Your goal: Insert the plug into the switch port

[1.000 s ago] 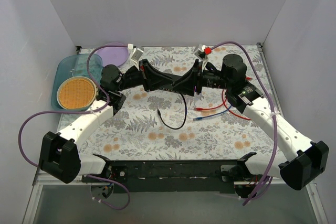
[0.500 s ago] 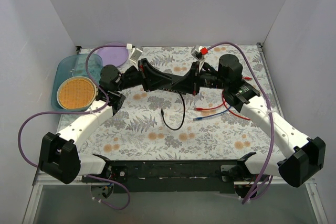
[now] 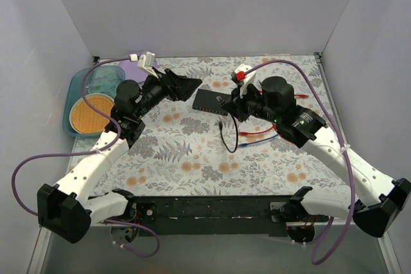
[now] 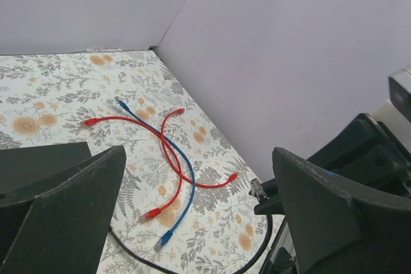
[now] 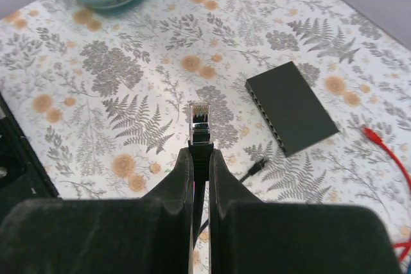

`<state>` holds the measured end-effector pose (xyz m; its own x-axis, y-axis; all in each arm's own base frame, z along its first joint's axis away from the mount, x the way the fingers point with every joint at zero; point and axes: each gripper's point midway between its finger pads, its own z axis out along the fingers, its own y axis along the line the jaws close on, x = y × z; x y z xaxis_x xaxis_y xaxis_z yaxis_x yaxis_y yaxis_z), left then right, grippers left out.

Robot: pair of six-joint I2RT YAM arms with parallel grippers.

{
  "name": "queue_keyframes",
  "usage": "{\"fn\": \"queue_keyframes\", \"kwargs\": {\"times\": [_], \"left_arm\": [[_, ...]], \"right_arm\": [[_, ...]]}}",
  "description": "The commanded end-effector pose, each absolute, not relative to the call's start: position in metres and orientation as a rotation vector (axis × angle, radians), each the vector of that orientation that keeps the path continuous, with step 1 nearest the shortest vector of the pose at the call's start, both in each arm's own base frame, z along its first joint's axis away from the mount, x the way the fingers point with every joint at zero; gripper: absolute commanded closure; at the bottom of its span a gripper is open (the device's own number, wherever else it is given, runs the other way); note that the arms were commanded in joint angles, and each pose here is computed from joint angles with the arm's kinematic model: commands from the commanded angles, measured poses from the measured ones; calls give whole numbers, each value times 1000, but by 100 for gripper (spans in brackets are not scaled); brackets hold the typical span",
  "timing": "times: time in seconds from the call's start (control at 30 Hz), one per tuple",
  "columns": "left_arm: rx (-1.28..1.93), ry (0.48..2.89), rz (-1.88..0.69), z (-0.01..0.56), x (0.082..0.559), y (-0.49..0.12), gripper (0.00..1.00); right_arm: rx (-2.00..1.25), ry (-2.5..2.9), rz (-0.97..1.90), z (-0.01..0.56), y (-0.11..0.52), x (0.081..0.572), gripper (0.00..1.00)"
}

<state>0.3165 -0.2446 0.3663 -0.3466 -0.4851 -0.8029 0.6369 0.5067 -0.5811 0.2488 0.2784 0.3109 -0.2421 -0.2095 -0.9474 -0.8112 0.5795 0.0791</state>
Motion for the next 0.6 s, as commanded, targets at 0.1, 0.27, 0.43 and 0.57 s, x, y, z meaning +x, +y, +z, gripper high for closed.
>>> {"fn": "queue_keyframes", "kwargs": {"times": [0.1, 0.27, 0.43, 0.57], "left_arm": [[249, 1495, -1184, 374, 308, -253, 2], [407, 1462, -1275, 374, 292, -269, 2], [487, 1423, -1321, 375, 282, -276, 2], [511, 1426, -1331, 371, 281, -278, 2]], "right_arm": [[-744, 1639, 332, 342, 246, 251, 99], [-735, 1577, 252, 348, 242, 246, 99], [-737, 1567, 227, 347, 238, 246, 99], [-761, 1555, 255, 347, 244, 244, 99]]}}
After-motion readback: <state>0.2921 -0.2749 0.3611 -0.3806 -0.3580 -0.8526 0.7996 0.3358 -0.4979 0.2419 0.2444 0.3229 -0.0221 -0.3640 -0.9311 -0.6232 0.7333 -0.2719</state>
